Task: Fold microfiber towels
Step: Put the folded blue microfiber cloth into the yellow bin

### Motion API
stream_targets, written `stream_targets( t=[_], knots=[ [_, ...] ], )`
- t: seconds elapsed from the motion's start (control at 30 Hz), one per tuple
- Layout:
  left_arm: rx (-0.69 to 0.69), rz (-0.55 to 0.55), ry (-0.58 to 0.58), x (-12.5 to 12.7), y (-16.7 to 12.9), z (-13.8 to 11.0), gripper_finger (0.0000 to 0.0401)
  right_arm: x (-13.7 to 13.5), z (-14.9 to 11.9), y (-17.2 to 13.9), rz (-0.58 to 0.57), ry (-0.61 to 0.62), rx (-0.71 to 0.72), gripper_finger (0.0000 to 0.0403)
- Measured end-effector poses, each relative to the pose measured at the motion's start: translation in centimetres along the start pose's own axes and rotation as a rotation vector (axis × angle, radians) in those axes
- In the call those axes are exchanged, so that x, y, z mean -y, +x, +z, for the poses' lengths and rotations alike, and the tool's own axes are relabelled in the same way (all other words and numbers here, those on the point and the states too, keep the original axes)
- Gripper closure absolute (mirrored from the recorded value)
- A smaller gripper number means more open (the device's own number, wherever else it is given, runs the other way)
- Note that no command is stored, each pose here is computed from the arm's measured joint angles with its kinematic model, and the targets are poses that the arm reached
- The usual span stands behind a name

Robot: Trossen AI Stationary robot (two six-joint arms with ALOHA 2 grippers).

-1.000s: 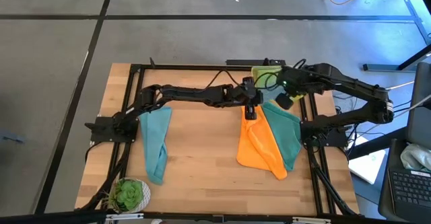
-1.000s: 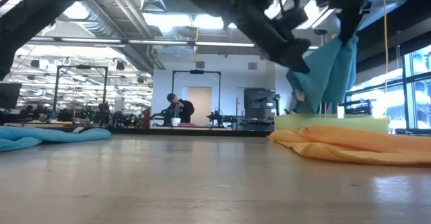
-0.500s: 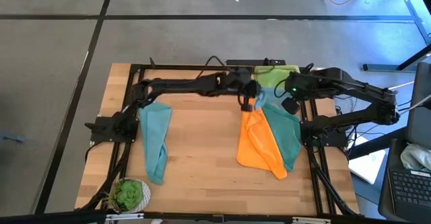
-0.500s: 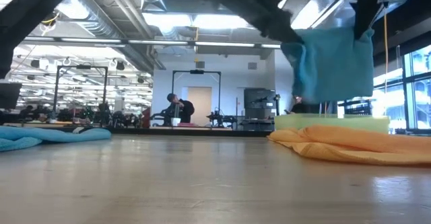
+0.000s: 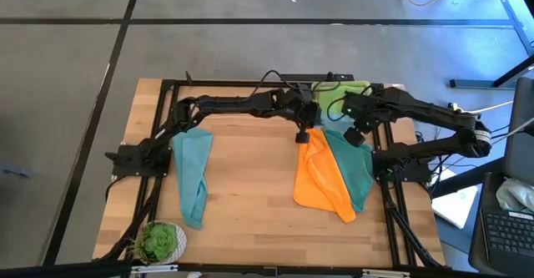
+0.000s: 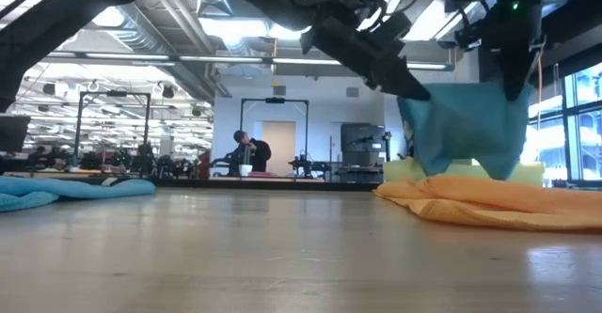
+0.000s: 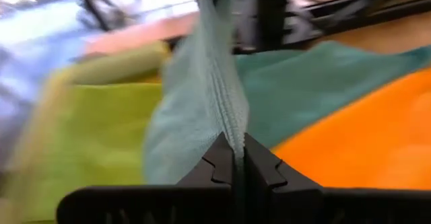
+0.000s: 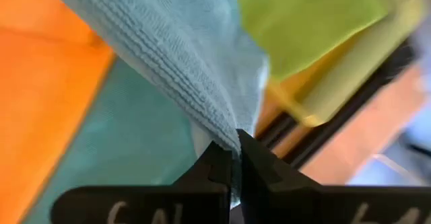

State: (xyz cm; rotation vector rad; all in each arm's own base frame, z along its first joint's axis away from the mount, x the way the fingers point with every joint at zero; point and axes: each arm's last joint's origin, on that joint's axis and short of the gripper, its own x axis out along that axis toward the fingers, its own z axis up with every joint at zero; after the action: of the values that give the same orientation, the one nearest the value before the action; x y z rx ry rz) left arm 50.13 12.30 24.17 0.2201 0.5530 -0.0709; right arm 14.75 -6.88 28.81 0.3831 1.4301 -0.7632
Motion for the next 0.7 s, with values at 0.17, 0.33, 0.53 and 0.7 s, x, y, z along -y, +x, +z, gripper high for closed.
stream_targets(
  t=[0.17,0.33,0.53,0.7],
  knots=[
    [0.041,-0.085,0.040,1.9,-0.2,1.2,0.0400,0.5,-0.3,-2.2,0.061,0.024,0.016,0.0393],
    [0.006,0.134,0.171,0.1,-0.2,0.9,0.0400,1.8,0.6,-2.3,-0.047,0.022,0.087,0.0393],
    [-0.006,0.207,0.177,-3.1,0.0,-0.8,0.0399,3.2,1.6,0.4,-0.064,0.054,0.070,0.0393],
    [-0.005,0.242,0.205,-4.8,0.2,-1.9,0.0396,4.3,3.1,2.0,-0.084,0.070,0.087,0.0393]
  ],
)
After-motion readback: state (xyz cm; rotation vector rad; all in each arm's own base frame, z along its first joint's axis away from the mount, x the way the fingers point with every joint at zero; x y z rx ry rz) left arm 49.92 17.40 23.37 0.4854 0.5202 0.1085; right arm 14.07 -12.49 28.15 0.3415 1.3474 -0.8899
